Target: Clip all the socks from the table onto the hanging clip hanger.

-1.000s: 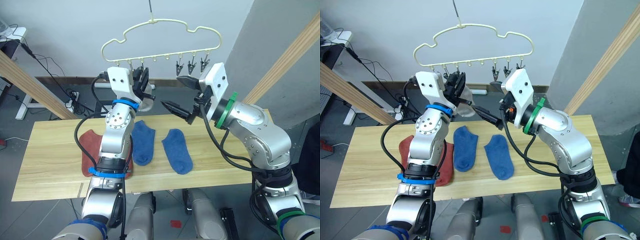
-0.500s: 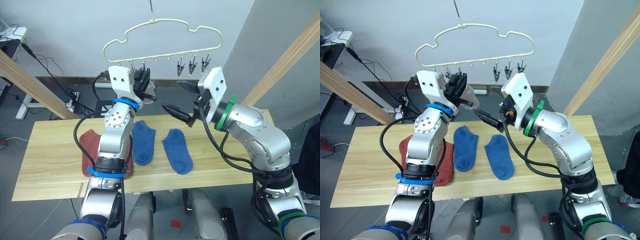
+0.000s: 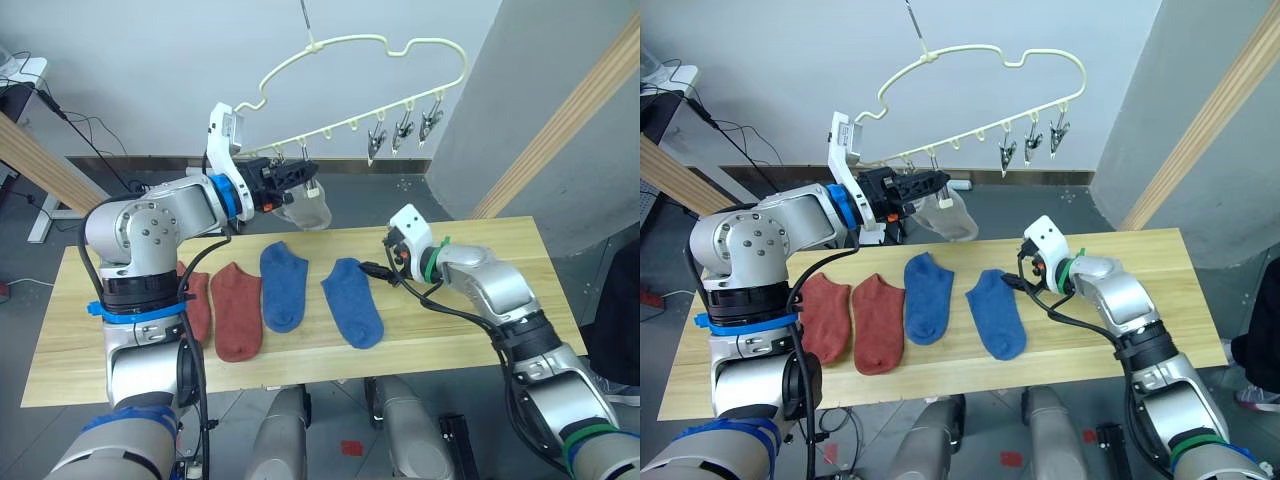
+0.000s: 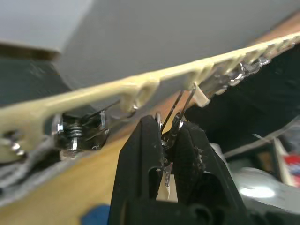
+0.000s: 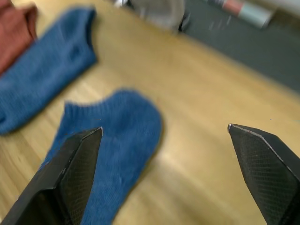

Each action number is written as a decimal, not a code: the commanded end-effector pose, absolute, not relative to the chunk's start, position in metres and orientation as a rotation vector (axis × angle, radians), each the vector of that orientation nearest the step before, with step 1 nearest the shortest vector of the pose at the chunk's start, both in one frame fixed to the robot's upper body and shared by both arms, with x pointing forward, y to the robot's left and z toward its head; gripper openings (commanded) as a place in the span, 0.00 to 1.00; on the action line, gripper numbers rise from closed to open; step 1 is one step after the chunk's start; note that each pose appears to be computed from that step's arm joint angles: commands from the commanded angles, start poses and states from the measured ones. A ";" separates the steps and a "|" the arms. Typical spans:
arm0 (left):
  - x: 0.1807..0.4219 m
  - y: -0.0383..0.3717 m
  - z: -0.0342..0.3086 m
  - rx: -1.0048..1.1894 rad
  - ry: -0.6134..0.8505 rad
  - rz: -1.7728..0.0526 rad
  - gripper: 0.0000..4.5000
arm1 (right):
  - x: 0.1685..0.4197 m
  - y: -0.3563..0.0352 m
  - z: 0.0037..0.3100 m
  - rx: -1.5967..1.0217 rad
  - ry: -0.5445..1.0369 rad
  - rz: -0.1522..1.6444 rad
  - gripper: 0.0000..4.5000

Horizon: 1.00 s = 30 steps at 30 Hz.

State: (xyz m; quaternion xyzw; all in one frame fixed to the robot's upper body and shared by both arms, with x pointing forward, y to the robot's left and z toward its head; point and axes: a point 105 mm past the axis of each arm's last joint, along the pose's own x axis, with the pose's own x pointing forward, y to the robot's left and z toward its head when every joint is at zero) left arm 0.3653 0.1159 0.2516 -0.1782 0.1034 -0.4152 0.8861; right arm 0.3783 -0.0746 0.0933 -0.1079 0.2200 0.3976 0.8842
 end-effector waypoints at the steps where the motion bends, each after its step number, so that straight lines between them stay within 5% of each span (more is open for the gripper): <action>1: 0.361 0.114 0.254 -0.480 0.253 -0.895 0.06 | 0.386 -0.067 0.091 -0.220 0.489 0.848 1.00; 10: 0.353 0.116 0.251 -0.538 0.316 -0.915 0.06 | 0.387 -0.050 0.059 -0.259 0.538 0.880 1.00; 23: 0.357 0.127 0.251 -0.630 0.355 -0.889 0.06 | 0.378 -0.042 0.079 -0.166 0.472 0.952 0.01; 30: 0.358 0.132 0.246 -0.729 0.416 -0.897 0.06 | 0.359 -0.040 0.115 0.061 0.463 1.088 0.01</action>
